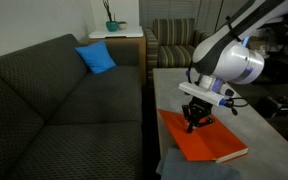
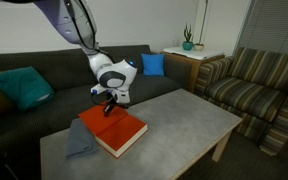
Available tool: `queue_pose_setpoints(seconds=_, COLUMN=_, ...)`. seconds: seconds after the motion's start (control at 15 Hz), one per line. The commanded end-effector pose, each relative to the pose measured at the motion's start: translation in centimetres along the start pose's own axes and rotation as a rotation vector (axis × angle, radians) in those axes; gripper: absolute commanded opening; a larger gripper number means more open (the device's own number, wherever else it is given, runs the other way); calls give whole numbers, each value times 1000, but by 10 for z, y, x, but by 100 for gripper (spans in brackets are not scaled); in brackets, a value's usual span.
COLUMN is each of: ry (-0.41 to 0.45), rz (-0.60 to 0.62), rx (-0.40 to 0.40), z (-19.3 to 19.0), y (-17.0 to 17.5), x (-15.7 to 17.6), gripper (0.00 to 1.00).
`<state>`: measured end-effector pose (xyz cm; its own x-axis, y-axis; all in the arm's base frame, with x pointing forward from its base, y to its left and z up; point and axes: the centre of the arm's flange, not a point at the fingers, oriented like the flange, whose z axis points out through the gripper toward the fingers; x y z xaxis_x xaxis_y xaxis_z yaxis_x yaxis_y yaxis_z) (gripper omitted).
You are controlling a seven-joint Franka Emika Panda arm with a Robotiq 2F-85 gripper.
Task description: Open the cover of the book on the table
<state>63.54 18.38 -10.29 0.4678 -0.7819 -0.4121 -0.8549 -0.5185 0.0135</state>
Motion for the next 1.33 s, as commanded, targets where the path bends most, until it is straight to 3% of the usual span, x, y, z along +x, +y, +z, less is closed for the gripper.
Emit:
queue_pose_setpoints(seconds=0.0, ry=27, rz=-3, rx=-32, z=-27, y=4, x=-11, gripper=0)
queue_pose_setpoints(seconds=0.93, ry=76, rz=-49, rx=-14, z=-77, y=-1, x=-36, gripper=0)
queue_pose_setpoints(seconds=1.0, ry=81, rz=-53, rx=-20, z=-79, y=-1, x=-37, gripper=26)
queue_pose_setpoints(seconds=1.07, ry=84, rz=-56, rx=-20, z=-80, y=0, x=-38, gripper=27)
queue_pose_setpoints(seconds=1.27, ry=96, rz=-65, rx=-25, z=-86, y=1, x=-42, gripper=47)
